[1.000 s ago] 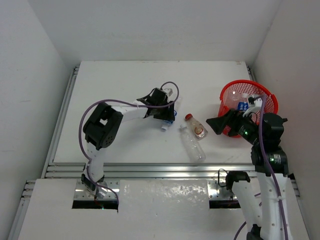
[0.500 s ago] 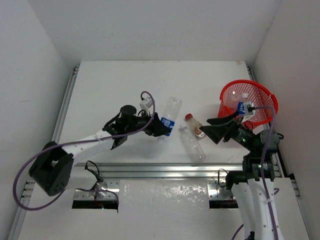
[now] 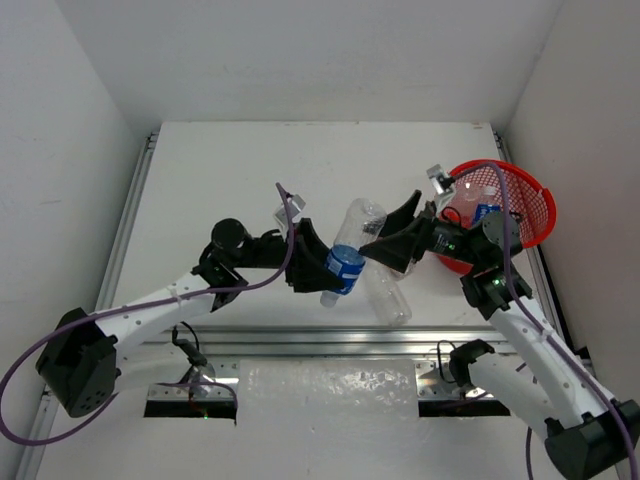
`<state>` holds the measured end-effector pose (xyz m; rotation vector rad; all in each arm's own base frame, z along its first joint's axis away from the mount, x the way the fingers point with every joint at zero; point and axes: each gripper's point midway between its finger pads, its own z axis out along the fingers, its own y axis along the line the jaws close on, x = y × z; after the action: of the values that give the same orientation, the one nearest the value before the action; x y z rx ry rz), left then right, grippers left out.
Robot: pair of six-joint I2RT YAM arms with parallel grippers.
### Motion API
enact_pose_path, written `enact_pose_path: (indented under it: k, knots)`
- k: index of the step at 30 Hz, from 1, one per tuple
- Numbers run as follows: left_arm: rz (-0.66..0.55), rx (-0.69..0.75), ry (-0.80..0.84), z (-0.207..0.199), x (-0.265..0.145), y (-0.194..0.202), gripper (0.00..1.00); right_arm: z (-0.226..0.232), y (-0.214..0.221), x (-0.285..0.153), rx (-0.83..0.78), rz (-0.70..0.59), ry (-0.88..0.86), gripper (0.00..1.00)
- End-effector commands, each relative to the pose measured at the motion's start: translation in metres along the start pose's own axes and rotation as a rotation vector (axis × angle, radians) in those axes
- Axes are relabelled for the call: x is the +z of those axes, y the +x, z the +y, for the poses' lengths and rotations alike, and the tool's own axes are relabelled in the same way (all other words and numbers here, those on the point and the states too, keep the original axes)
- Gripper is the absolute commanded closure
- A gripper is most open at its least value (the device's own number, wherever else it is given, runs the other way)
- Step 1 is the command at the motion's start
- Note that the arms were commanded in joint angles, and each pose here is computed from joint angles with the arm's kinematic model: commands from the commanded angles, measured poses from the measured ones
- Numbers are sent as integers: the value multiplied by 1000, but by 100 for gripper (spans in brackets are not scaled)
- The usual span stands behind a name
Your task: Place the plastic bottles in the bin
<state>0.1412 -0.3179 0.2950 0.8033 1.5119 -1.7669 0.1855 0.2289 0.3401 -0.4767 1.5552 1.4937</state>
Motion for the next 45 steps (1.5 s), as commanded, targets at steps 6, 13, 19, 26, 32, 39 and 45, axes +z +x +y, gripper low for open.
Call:
enact_pose_path:
  k: [6, 13, 19, 26, 32, 39, 45]
  knots:
    - [-14, 18, 48, -10, 16, -26, 100, 20, 8, 25, -138, 3, -124, 7]
    - [-7, -30, -390, 54, 0, -28, 18, -38, -32, 15, -233, -88, 311, 100]
    - [-200, -20, -1108, 87, -127, -34, 1, -116, -130, -146, -480, -274, 1419, 100]
    - [-74, 10, -1132, 86, -147, 5, 0, -146, -183, -225, -391, -452, 1710, 100]
    - [-70, 17, -1055, 78, -140, 10, 0, -162, -171, -240, -406, -458, 1788, 100]
    - [-88, 19, -1031, 73, -139, 9, 0, -189, -112, -227, -278, -468, 1649, 100]
    - [-71, 11, -999, 72, -133, 13, 0, -199, -89, -225, -222, -507, 1610, 69]
